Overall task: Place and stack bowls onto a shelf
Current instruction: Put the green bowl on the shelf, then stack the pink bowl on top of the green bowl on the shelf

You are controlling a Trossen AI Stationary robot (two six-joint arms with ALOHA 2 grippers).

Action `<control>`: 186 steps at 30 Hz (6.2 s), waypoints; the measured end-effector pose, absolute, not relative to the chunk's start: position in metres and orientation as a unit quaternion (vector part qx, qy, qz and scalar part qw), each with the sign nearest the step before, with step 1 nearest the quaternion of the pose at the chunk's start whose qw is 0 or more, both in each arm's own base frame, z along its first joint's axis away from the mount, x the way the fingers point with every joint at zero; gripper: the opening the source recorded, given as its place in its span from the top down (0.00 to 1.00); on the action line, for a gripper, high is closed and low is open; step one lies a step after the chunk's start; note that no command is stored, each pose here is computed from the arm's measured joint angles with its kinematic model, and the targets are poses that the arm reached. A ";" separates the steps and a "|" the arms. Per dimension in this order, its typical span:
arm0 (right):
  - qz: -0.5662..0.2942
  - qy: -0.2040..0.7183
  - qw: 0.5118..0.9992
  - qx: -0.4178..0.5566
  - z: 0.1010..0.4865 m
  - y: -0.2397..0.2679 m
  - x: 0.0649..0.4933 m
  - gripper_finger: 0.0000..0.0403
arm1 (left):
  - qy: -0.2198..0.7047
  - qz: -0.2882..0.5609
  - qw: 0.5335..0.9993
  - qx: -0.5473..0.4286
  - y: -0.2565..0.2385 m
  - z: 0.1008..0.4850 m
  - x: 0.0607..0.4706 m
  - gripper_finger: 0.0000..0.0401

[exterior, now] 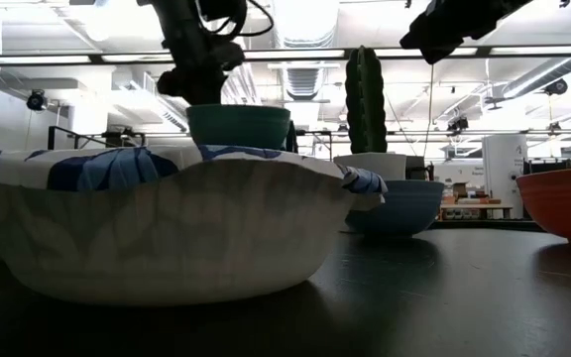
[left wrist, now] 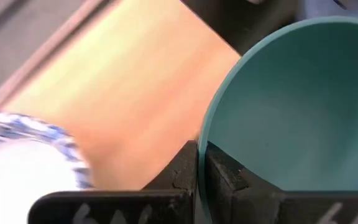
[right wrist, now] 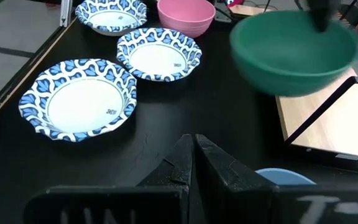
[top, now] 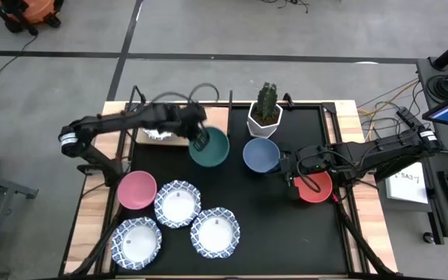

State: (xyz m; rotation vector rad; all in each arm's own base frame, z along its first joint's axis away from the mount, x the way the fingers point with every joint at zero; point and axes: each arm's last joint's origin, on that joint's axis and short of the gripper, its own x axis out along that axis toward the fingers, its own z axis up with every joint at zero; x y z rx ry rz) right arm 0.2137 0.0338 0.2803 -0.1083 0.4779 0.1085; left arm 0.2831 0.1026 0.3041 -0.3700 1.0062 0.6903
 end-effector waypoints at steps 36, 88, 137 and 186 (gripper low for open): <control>0.053 0.236 0.969 -0.057 0.278 0.034 0.214 0.98 | 0.508 0.403 0.733 -0.207 0.237 0.249 0.275 0.97; 0.047 0.222 0.973 -0.050 0.275 0.034 0.216 0.98 | 0.416 0.261 0.857 -0.157 0.033 0.367 0.253 0.58; 0.044 0.189 0.980 -0.036 0.271 0.035 0.227 0.98 | 0.633 0.357 0.594 -0.345 -0.098 0.189 0.160 0.73; 0.054 0.196 0.976 -0.081 0.267 0.036 0.228 0.98 | 0.479 0.244 0.816 0.212 -0.012 0.330 0.268 1.00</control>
